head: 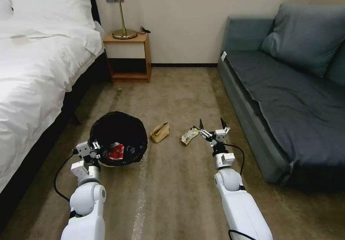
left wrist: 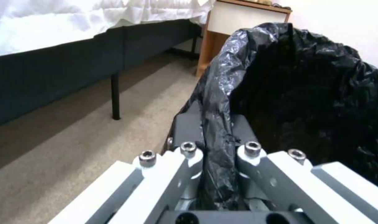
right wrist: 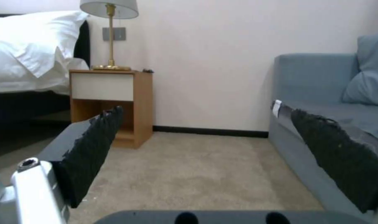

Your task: Pick up the trash bin, then pick up the garbage on the floor and place it into the trash bin.

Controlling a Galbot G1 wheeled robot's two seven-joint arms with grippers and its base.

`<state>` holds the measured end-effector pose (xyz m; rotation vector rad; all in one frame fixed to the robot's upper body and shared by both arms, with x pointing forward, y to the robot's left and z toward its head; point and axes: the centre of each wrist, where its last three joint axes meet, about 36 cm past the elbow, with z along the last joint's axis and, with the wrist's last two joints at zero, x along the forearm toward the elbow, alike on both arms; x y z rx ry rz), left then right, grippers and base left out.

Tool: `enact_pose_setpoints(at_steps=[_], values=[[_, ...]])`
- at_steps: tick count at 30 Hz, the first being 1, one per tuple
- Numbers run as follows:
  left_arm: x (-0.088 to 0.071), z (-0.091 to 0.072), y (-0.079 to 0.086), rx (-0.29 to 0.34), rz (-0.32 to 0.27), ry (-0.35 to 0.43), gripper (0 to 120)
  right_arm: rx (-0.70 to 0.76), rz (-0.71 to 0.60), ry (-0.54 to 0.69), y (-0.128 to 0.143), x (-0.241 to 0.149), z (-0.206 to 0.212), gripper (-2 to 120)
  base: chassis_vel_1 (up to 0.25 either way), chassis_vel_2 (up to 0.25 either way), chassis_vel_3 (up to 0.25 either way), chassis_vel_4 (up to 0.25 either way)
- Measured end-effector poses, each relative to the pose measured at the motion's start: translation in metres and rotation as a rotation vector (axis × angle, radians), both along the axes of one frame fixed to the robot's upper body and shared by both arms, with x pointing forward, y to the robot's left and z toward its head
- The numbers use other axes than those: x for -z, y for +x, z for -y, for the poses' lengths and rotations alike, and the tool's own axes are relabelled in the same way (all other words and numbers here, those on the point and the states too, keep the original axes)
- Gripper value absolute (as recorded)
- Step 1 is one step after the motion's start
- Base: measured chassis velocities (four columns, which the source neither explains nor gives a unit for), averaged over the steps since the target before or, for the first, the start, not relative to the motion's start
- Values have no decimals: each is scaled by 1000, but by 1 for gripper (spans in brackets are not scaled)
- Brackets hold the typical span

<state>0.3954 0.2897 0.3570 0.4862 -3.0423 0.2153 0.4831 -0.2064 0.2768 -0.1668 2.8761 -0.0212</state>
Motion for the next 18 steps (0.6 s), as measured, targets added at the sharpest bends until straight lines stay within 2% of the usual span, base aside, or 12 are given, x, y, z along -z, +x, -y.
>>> enact_pose_setpoints(at_steps=[18], values=[[-1,-1,-1,0,1,2,4,-6,3,-3,0,-1,-1,100,-54,48,51,-49]])
